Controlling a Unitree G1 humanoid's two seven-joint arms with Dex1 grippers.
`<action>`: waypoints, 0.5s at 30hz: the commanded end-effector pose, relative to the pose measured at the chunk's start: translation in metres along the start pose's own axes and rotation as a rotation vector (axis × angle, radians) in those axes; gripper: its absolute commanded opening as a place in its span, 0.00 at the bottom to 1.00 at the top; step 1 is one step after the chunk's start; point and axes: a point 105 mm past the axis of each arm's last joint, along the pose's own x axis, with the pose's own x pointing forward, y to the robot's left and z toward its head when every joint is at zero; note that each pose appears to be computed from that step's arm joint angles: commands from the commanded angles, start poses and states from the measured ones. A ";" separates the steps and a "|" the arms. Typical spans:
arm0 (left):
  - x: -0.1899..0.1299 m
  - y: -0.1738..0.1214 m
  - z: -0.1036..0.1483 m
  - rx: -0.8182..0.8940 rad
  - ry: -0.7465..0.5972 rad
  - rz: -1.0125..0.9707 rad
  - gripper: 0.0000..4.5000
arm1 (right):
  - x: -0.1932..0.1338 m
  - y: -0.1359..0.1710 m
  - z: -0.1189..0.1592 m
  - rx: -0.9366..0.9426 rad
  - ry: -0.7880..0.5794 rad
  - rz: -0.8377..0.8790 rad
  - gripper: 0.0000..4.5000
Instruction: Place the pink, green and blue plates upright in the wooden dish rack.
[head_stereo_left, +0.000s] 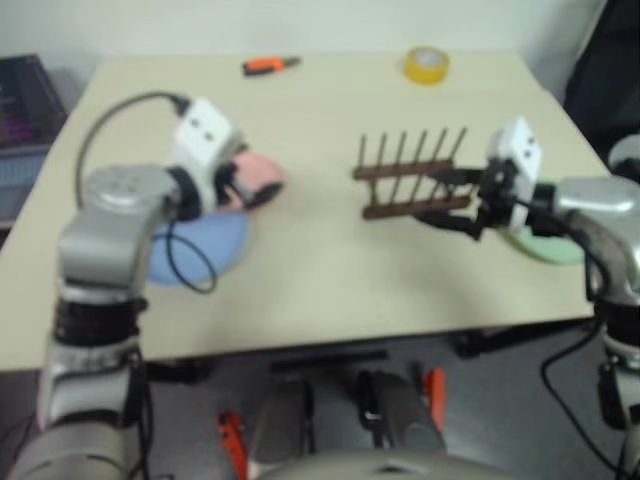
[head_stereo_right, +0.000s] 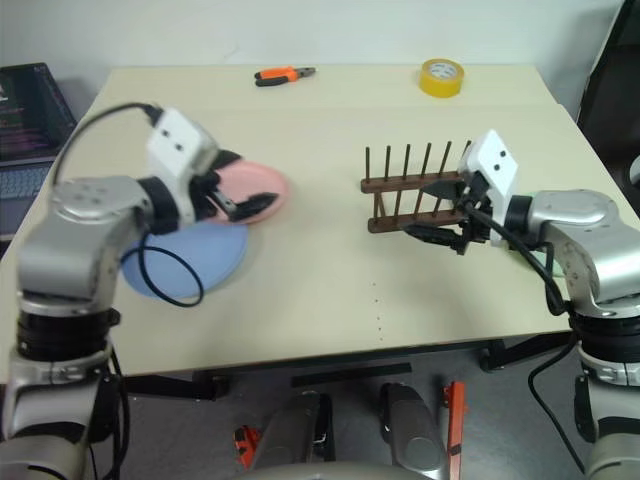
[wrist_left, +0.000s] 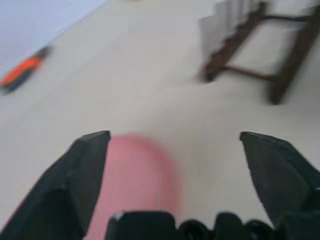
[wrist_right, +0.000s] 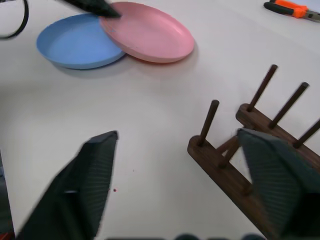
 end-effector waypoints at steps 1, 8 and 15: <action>-0.016 0.052 0.012 -0.071 -0.029 0.215 1.00 | 0.008 -0.003 0.010 -0.059 -0.025 -0.016 1.00; 0.000 0.101 -0.027 -0.267 0.087 0.357 1.00 | 0.027 0.003 0.014 -0.073 -0.050 0.029 1.00; 0.030 0.104 -0.062 -0.363 0.185 0.308 1.00 | 0.033 0.008 0.011 -0.080 -0.042 0.053 1.00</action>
